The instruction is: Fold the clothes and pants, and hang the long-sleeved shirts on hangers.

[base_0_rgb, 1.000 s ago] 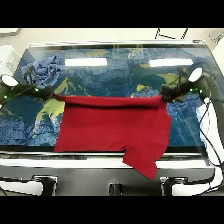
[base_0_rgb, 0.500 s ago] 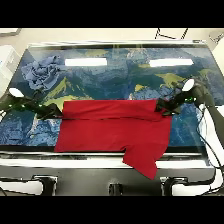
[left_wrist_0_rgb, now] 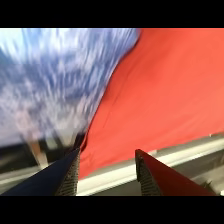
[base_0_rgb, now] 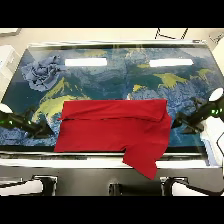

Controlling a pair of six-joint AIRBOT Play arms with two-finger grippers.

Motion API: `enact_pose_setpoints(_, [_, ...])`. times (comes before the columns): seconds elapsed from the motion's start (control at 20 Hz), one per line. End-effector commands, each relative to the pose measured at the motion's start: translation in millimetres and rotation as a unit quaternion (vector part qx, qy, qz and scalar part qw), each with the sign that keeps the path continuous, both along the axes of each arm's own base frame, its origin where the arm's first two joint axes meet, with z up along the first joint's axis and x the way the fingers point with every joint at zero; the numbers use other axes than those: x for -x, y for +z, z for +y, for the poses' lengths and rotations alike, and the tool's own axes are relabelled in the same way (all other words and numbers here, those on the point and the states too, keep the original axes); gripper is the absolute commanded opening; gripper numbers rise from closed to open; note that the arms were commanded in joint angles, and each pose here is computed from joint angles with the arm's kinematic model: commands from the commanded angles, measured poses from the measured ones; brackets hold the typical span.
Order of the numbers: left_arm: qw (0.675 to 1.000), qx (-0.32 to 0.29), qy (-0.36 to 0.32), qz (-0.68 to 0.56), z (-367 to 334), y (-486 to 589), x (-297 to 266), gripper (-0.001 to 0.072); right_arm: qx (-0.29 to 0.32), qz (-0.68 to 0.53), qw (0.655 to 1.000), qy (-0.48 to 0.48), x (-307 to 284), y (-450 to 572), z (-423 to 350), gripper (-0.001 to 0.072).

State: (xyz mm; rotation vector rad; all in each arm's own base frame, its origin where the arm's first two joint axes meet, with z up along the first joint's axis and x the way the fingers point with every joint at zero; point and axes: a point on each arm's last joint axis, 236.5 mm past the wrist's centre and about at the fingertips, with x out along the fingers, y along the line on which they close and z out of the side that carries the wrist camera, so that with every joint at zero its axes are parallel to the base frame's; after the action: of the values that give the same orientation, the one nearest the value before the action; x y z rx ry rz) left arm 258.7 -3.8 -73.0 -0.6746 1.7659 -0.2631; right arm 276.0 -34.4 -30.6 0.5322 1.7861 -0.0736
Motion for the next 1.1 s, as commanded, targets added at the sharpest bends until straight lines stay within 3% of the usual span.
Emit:
enact_pose_setpoints(0.0, [0.999,0.016,-0.009,0.030,-15,-24,44,0.0370,-0.007,0.014,1.000,0.017,37,-8,6,0.0565])
enact_pose_setpoints(0.3, [1.000,0.010,-0.017,0.023,-13,-29,46,0.0403,-0.005,0.010,1.000,0.019,39,-4,6,0.0558])
enact_pose_setpoints(0.35, [0.999,0.005,-0.021,0.024,-10,-30,47,0.0467,-0.005,0.010,1.000,0.019,39,-4,6,0.0557])
enact_pose_setpoints(0.65, [1.000,0.016,-0.011,0.025,-29,-41,52,0.0459,-0.004,0.009,1.000,0.018,38,-4,6,0.0557])
enact_pose_setpoints(0.7, [1.000,0.014,-0.008,0.021,-32,-46,51,0.0389,-0.004,0.009,1.000,0.018,38,-4,6,0.0557])
enact_pose_setpoints(0.8, [1.000,0.020,0.000,0.014,-40,-48,47,0.0103,-0.005,0.012,1.000,0.018,39,-4,6,0.0556])
enact_pose_setpoints(0.85, [1.000,0.023,0.001,0.012,-42,-47,46,0.0019,-0.006,0.015,1.000,0.018,42,-5,7,0.0556])
enact_pose_setpoints(1.05, [1.000,0.017,0.005,-0.003,-39,-41,42,0.0018,-0.036,0.035,0.999,-0.002,81,-40,34,0.0557])
